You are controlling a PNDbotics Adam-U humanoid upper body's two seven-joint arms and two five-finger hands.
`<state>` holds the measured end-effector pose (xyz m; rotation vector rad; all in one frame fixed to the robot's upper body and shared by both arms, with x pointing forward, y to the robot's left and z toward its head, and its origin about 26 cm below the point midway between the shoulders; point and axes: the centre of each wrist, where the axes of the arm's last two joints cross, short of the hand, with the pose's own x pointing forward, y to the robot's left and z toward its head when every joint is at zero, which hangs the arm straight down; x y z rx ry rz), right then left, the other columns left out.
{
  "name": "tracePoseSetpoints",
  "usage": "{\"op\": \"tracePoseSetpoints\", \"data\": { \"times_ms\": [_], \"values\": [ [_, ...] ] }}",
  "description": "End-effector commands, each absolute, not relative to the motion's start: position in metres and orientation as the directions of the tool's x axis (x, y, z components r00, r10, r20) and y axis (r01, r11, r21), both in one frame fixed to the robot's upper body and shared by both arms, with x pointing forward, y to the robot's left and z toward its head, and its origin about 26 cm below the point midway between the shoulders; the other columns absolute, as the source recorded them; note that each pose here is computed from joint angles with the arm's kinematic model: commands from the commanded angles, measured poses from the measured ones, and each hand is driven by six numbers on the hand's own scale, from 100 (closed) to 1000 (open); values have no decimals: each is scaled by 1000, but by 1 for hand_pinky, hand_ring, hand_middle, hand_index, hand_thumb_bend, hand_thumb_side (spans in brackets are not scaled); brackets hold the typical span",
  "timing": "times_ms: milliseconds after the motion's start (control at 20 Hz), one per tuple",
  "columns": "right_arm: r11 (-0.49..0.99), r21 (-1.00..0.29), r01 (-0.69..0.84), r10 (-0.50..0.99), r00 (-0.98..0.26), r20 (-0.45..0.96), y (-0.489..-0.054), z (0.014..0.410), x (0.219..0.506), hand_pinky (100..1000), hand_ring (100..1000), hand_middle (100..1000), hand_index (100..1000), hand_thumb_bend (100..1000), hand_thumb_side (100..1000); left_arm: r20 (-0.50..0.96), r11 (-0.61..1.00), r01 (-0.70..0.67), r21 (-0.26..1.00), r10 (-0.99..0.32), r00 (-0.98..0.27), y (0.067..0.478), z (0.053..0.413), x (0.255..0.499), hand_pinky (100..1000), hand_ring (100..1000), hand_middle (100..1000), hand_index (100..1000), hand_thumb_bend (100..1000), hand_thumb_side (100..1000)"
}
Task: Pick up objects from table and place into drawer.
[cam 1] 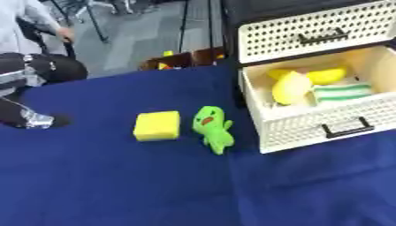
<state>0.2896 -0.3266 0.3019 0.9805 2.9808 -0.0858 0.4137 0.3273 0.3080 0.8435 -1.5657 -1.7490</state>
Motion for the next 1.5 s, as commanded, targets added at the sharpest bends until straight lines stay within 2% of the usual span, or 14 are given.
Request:
{"op": "tracePoseSetpoints", "data": {
  "times_ms": [50,400,800,1250,1500],
  "values": [
    [814,-46,579,578,-815,-38,-325,309,287,476,582,534,744,100,979,-68,-125,60,990,-816,-574,323,317,421,749,859,836,979,608,693],
    [820,-54,569,569,-822,-12,-322,308,288,475,576,527,736,100,980,42,-111,212,971,-794,-606,298,303,449,712,855,839,986,607,700],
    [833,-55,551,552,-834,5,-318,310,290,473,570,522,733,100,985,70,-134,286,949,-794,-603,270,288,467,689,804,789,973,620,664],
    [848,-61,526,528,-849,17,-313,313,291,466,555,509,723,100,987,31,-172,291,941,-813,-581,259,272,480,729,850,843,1000,683,660],
    [853,-54,518,520,-854,26,-312,314,291,462,550,505,721,100,988,-22,-204,258,944,-822,-569,261,268,484,724,851,843,990,706,642]
  ]
}}
